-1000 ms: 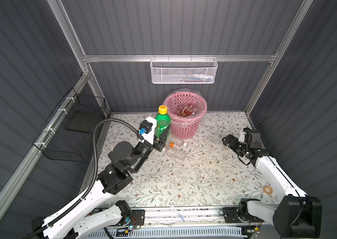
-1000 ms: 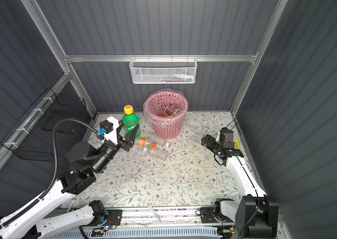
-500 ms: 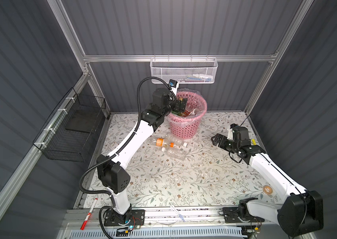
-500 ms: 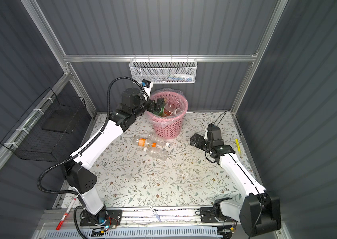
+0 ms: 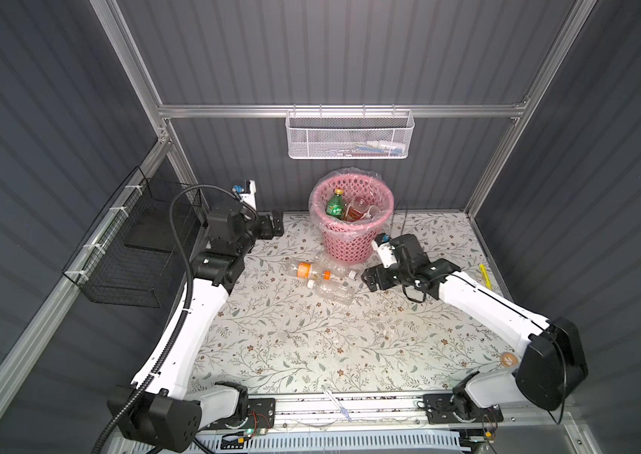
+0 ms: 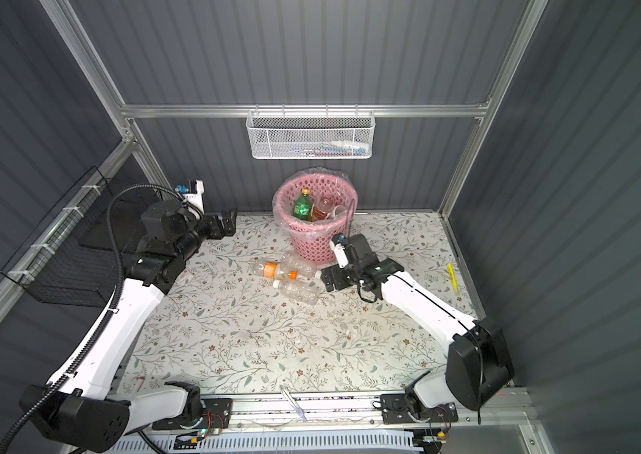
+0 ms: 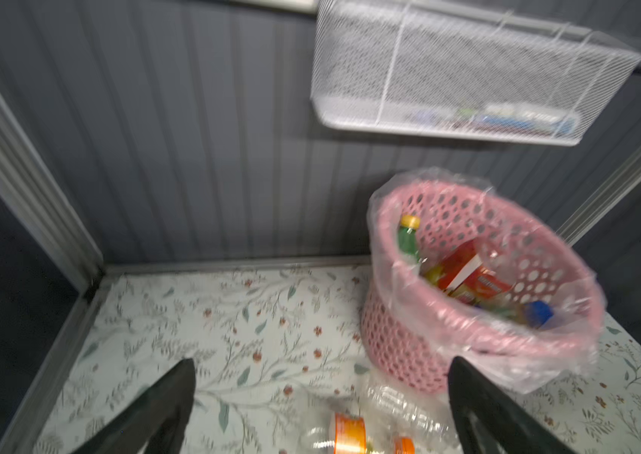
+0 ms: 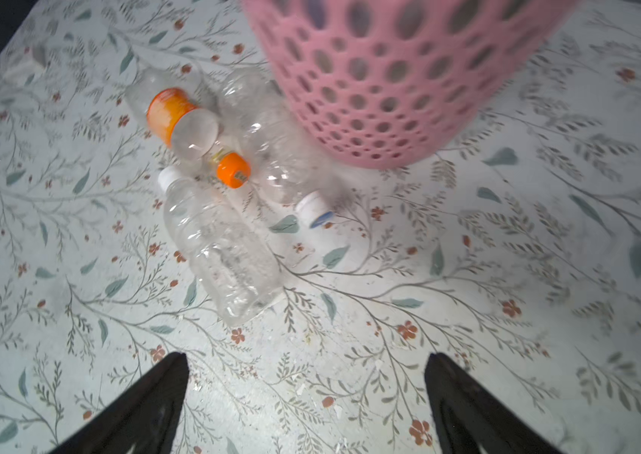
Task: Throw the plastic bottles in the bin
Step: 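Grasp the white-capped clear bottle with the right gripper while the left gripper withdraws, then lift the white-capped clear bottle high with the right gripper, then carry the white-capped bottle over the pink bin with the right gripper and release it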
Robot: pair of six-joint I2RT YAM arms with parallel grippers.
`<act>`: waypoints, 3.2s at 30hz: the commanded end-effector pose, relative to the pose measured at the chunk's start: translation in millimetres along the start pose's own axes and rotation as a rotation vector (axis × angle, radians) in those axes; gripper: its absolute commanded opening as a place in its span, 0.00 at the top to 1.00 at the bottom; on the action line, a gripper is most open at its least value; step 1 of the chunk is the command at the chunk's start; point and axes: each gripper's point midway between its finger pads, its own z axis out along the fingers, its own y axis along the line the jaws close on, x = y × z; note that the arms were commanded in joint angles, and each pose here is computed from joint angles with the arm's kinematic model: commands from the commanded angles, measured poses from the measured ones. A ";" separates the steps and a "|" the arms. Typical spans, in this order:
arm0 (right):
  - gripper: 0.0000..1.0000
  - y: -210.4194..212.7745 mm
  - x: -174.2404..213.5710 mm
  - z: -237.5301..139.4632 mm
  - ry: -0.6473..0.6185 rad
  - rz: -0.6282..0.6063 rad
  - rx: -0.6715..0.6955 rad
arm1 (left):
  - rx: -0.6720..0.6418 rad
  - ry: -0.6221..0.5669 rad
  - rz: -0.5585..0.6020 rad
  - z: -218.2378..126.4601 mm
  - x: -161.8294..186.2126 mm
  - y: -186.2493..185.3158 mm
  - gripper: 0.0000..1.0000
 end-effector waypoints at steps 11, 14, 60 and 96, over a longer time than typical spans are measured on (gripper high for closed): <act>0.06 69.5 12.4 84.4 0.206 -0.398 -0.055 | -0.020 0.172 -0.235 -3.5 91.1 57.2 0.00; 0.06 76.7 15.3 99.5 0.219 -0.428 -0.063 | -0.016 0.189 -0.245 1.0 98.7 59.0 0.00; 0.40 -24.3 -82.2 -321.2 -1.285 0.041 0.331 | 0.108 0.116 -0.239 -2.8 96.9 41.1 0.00; 0.01 -115.9 -147.7 -181.3 -0.553 0.325 0.299 | 0.183 0.216 -0.302 13.2 128.3 -10.4 0.00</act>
